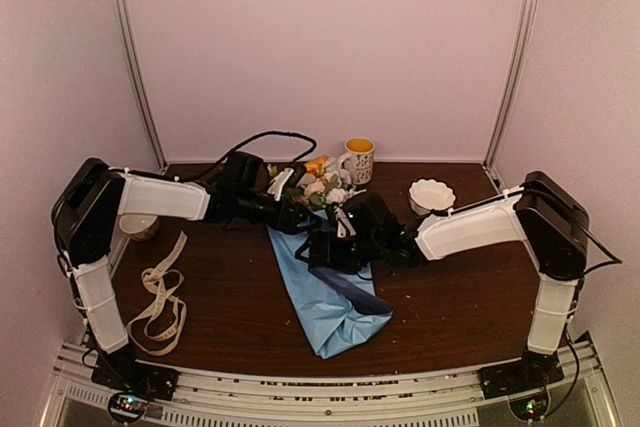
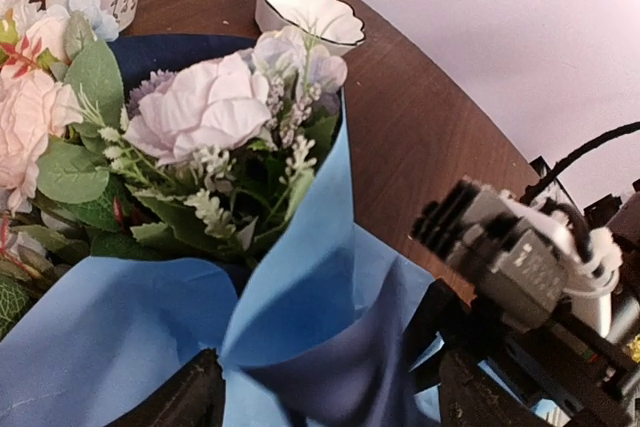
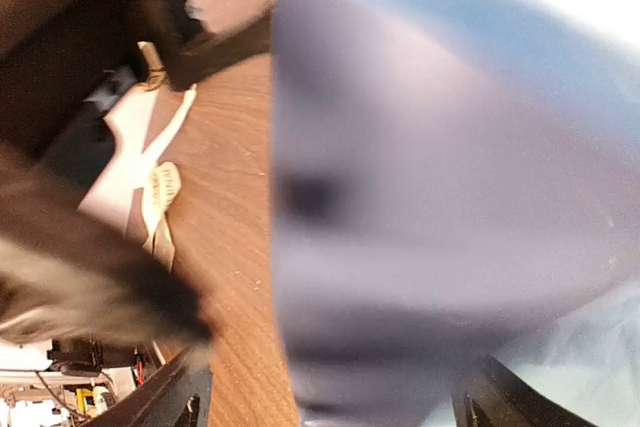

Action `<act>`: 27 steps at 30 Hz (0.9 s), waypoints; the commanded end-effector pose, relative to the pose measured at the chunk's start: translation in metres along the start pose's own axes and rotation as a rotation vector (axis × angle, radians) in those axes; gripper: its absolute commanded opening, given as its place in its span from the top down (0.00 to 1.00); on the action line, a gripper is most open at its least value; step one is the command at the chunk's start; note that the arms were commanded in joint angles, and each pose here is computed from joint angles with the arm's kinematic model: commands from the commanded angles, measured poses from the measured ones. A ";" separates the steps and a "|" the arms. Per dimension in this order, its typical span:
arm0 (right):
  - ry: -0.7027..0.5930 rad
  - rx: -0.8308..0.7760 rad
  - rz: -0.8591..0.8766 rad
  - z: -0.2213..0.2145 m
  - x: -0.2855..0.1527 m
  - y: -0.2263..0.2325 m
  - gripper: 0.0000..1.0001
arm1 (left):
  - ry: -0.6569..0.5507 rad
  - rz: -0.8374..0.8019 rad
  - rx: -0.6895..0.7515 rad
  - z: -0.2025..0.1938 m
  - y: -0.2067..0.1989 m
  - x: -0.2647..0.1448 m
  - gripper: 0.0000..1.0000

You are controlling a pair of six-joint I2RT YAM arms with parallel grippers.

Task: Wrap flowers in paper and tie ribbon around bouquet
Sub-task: Fold the two-thirds-folded wrapping paper at the center of the board.

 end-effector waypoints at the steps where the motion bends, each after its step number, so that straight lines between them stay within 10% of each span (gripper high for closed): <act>1: -0.078 -0.049 0.145 0.010 -0.017 0.034 0.15 | -0.059 -0.022 0.016 0.010 -0.003 -0.012 0.23; 17: -0.021 -0.040 0.110 0.004 -0.003 0.027 0.16 | -0.077 -0.074 0.000 0.014 -0.009 -0.018 0.24; 24: -0.009 -0.063 0.066 0.002 -0.007 0.023 0.19 | -0.046 -0.070 -0.019 0.001 -0.003 -0.012 0.91; 27: -0.006 -0.095 -0.020 0.002 -0.020 0.017 0.20 | -0.045 -0.041 -0.019 -0.002 0.003 -0.012 1.00</act>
Point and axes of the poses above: each gripper's point midway between its finger pads, its own x axis out along the fingers, its own y axis along the line the jaws close on, z = x × y, the point moved 3 cm from there along -x, back along the fingers, and after that the axes turned 4 degrees about x, right-handed, at the moved point
